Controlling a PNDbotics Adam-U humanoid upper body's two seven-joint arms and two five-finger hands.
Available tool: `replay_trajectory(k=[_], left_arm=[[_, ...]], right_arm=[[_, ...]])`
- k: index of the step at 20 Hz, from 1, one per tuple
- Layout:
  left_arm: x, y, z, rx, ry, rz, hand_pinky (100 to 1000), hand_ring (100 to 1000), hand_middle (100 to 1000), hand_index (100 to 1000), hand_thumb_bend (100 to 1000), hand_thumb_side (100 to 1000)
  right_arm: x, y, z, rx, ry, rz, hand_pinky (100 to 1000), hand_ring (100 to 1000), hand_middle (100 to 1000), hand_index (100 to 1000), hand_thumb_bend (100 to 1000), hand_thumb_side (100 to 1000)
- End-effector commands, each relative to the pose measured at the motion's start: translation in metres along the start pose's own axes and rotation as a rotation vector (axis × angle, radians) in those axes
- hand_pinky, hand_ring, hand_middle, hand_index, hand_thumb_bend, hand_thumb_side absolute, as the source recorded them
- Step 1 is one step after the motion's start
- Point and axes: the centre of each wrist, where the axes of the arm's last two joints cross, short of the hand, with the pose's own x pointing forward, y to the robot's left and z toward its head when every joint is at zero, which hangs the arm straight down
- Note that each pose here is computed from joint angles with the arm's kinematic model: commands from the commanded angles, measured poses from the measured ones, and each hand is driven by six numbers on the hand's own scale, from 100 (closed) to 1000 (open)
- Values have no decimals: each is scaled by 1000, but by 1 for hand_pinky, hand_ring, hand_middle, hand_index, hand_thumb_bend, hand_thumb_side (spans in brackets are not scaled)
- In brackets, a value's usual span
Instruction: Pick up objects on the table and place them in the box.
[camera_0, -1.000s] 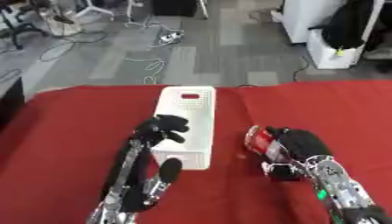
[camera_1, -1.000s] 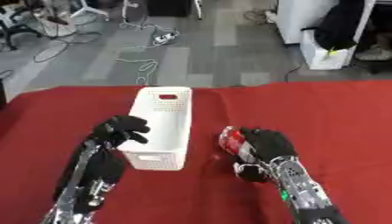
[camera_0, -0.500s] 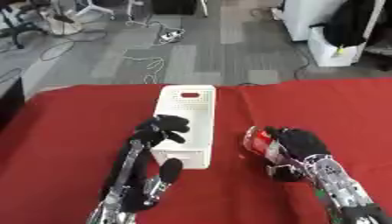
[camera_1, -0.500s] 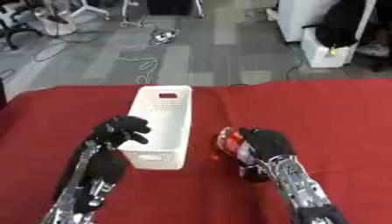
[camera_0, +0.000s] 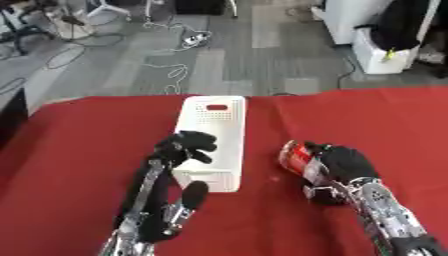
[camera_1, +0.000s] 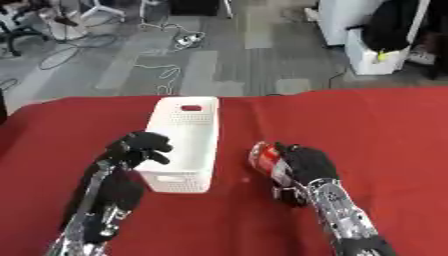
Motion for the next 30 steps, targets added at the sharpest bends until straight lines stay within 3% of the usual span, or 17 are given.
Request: replay_trajectory(k=[1, 6, 7, 11, 15, 20, 30], left_arm=[[5, 3, -5, 2, -28, -7, 570, 695, 677, 747, 491, 805], [5, 3, -5, 3, -26, -7, 570, 695, 678, 746, 490, 806], [5, 3, -5, 3, -26, -7, 570, 695, 678, 746, 490, 806], [5, 3, -4, 3, -24, -8, 570, 695, 678, 746, 490, 807], [4, 3, -4, 4, -22, -9, 570, 695, 678, 746, 491, 806], [3, 4, -2, 6, -13, -11, 570, 695, 677, 746, 495, 802], [-2, 4, 2, 0, 10, -11, 564, 689, 675, 745, 508, 788]], right_arm=[[-2, -8, 1, -47, 6, 18, 100, 107, 298, 689, 100, 369], [-1, -12, 3, -77, 5, 33, 100, 100, 274, 595, 100, 377], [-1, -13, 3, -81, 5, 33, 100, 100, 255, 535, 100, 381], [-1, -15, 3, -103, 6, 30, 100, 100, 224, 486, 100, 364], [-2, -20, 4, -127, 0, 29, 100, 100, 215, 471, 100, 372], [-4, -41, 7, -166, -31, -9, 100, 100, 214, 465, 100, 390], [-4, -77, 7, -226, -29, 42, 100, 100, 231, 474, 100, 363]])
